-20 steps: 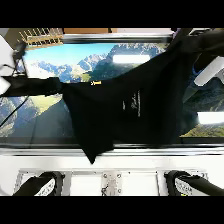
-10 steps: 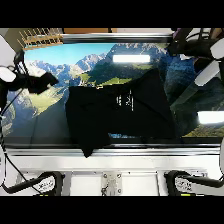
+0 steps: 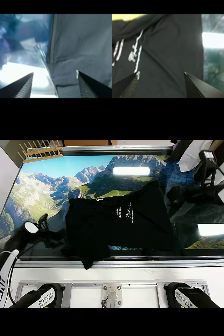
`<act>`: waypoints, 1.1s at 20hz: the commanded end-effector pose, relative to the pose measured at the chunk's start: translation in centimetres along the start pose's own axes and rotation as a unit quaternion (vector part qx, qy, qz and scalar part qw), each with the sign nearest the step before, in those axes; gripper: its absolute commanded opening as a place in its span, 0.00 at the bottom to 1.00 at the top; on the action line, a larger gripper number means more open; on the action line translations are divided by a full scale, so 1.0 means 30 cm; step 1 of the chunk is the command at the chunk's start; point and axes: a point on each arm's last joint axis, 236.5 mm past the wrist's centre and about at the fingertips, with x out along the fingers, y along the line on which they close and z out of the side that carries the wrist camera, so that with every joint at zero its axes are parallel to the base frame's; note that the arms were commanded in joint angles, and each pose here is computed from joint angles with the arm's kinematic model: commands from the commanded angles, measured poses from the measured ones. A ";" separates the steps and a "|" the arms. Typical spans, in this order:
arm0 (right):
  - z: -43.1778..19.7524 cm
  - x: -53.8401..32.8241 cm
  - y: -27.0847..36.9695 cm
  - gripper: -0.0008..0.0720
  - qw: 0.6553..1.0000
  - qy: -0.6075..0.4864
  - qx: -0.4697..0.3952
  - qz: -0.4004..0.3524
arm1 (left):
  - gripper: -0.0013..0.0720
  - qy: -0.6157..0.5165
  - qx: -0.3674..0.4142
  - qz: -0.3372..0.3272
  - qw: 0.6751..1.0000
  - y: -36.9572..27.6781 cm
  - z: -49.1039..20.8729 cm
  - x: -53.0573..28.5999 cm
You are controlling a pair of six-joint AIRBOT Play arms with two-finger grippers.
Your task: Fold the clothes and pants, and hang the long-sleeved shirts on hangers.
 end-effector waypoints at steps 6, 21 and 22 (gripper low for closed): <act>-0.087 -0.044 0.044 0.85 1.000 0.014 0.010 0.021 | 0.79 0.034 0.037 0.000 0.999 -0.104 -0.036 0.154; -1.006 0.099 -0.380 0.85 0.847 0.211 0.478 -0.095 | 0.03 -0.021 0.088 -0.020 0.996 -0.132 -0.129 0.054; -1.027 0.124 -0.366 0.85 0.844 0.205 0.488 -0.091 | 0.03 -0.024 0.087 -0.021 0.996 -0.131 -0.130 0.052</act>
